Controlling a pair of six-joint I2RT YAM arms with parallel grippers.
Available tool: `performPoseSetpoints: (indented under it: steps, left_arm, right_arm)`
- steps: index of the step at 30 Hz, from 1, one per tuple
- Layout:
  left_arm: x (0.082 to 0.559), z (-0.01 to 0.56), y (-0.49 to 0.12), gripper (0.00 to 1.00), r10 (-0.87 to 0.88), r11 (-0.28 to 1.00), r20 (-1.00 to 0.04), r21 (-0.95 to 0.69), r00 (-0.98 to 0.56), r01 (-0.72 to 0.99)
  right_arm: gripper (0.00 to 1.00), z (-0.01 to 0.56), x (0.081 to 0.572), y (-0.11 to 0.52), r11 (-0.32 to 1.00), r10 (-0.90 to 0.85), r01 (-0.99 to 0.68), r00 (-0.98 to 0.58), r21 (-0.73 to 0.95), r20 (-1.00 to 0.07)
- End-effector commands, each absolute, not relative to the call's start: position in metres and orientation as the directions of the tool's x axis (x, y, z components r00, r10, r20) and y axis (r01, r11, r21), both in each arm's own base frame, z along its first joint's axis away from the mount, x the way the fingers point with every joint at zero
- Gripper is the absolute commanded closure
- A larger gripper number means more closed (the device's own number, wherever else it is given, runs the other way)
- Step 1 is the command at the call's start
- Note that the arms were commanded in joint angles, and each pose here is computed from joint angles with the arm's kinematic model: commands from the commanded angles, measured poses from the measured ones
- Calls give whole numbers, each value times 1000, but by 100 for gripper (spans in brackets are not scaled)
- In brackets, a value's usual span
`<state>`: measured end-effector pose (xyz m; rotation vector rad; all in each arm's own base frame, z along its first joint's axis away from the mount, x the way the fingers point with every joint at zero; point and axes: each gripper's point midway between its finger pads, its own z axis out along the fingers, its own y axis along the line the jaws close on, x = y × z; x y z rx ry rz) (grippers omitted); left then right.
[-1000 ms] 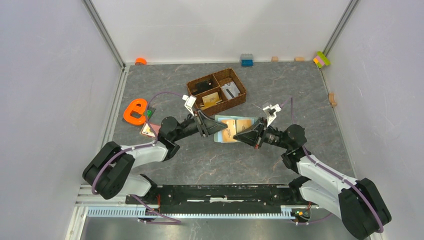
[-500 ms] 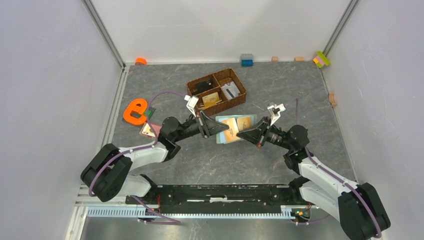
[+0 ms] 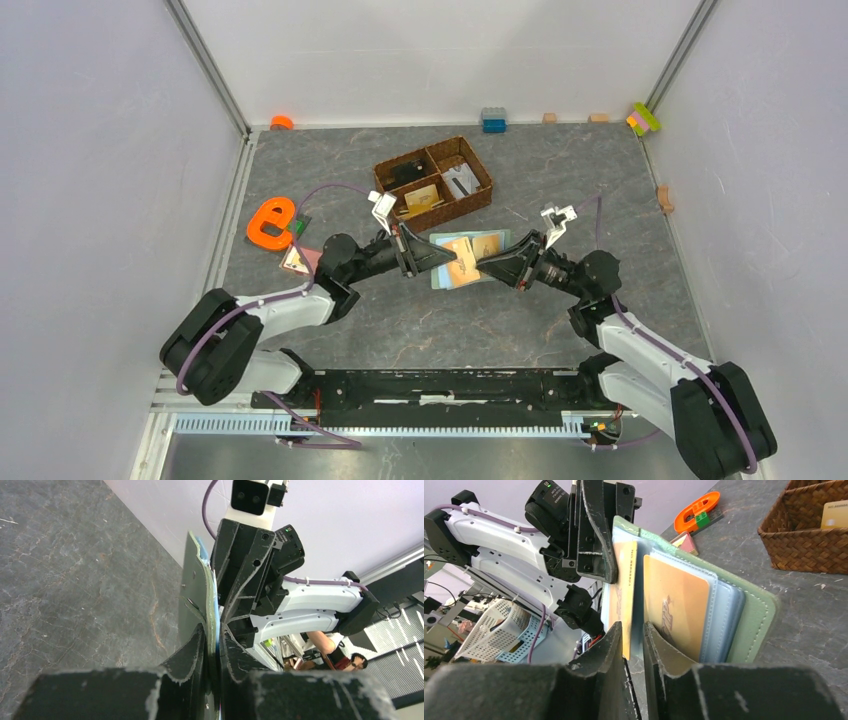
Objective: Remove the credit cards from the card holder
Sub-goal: Remove the credit card from the card holder.
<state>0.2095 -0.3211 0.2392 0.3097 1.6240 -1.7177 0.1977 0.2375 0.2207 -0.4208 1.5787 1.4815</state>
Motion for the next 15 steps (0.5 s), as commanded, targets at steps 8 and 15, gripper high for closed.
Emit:
performPoseSetpoints:
  steps: [8, 15]
  left_arm:
    - [178, 277, -335, 98, -295, -121, -694, -655, -657, 746]
    - [178, 275, -338, 98, -284, -128, -685, -667, -671, 734]
  right_arm:
    - [64, 243, 183, 237, 117, 361, -815, -497, 567, -789]
    - [68, 251, 174, 237, 76, 373, -831, -488, 551, -789]
